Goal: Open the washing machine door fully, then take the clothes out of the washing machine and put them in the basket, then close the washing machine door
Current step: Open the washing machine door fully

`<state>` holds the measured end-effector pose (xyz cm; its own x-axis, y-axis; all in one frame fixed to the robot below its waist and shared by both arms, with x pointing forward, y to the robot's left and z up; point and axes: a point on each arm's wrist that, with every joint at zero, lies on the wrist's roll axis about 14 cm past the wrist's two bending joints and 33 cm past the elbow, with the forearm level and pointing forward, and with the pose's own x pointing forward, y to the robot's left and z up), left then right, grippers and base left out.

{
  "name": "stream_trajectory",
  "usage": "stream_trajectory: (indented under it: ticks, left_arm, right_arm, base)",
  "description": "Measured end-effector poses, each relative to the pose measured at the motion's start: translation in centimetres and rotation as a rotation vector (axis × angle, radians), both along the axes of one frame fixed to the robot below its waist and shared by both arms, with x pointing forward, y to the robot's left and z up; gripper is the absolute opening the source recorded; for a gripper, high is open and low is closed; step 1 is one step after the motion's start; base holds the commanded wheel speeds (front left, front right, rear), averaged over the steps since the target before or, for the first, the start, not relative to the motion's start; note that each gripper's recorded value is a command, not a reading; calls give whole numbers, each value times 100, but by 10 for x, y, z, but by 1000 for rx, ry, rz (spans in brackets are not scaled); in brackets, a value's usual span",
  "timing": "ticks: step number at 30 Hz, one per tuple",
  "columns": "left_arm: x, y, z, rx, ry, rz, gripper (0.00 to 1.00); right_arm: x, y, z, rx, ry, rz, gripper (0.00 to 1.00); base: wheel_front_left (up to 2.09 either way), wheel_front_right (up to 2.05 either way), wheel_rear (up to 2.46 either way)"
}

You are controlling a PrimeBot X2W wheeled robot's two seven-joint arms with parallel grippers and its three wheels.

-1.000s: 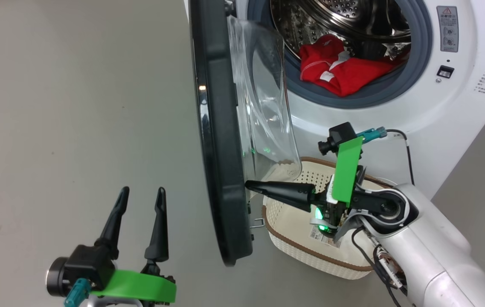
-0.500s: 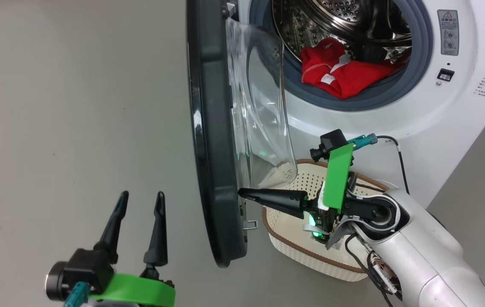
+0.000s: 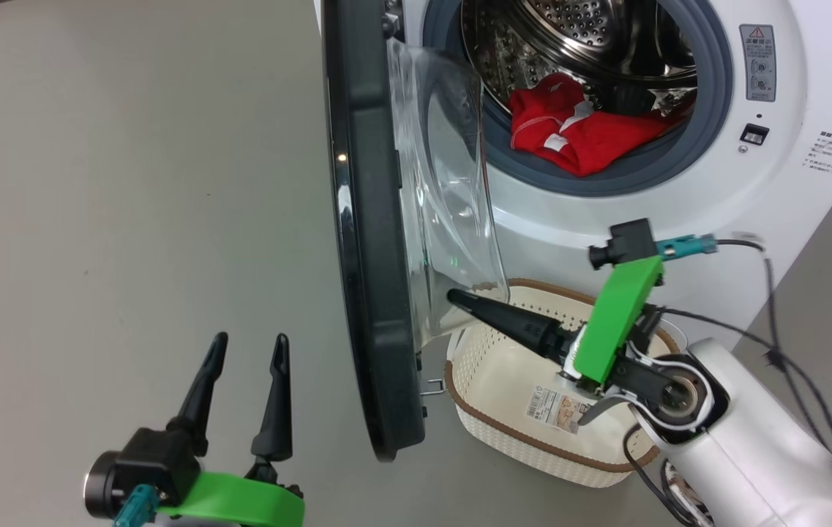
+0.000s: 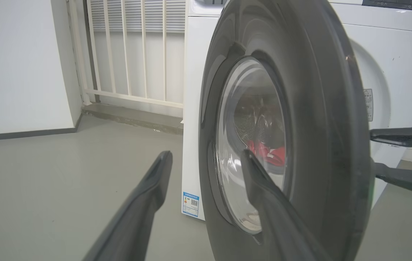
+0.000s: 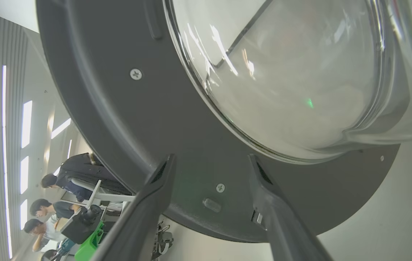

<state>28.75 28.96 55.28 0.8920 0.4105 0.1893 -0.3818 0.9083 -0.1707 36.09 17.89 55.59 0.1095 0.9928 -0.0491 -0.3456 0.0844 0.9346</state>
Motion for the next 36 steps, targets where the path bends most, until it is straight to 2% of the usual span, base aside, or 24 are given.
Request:
stream_trajectory:
  ticks: [6,11,21,29,36]
  left_arm:
    - [0,0,-2,-6,2,-4,100]
    - [3,0,-1,1,2,-10,100]
    - [3,1,2,5,-8,-10,100]
    - [5,-1,3,1,-12,-16,100]
    - [6,-2,6,2,-22,-19,100]
  right_arm:
    - [20,-19,0,-31,-214,-178,100]
    - [36,-39,-13,-115,-451,-309,100]
    - [60,-67,-29,-214,-785,-493,100]
    - [82,-84,-16,-253,-906,-625,100]
    - [76,-101,-21,-294,-953,-696,100]
  base:
    - [0,0,0]
    - [0,0,0]
    - [0,0,0]
    - [0,0,0]
    - [0,0,0]
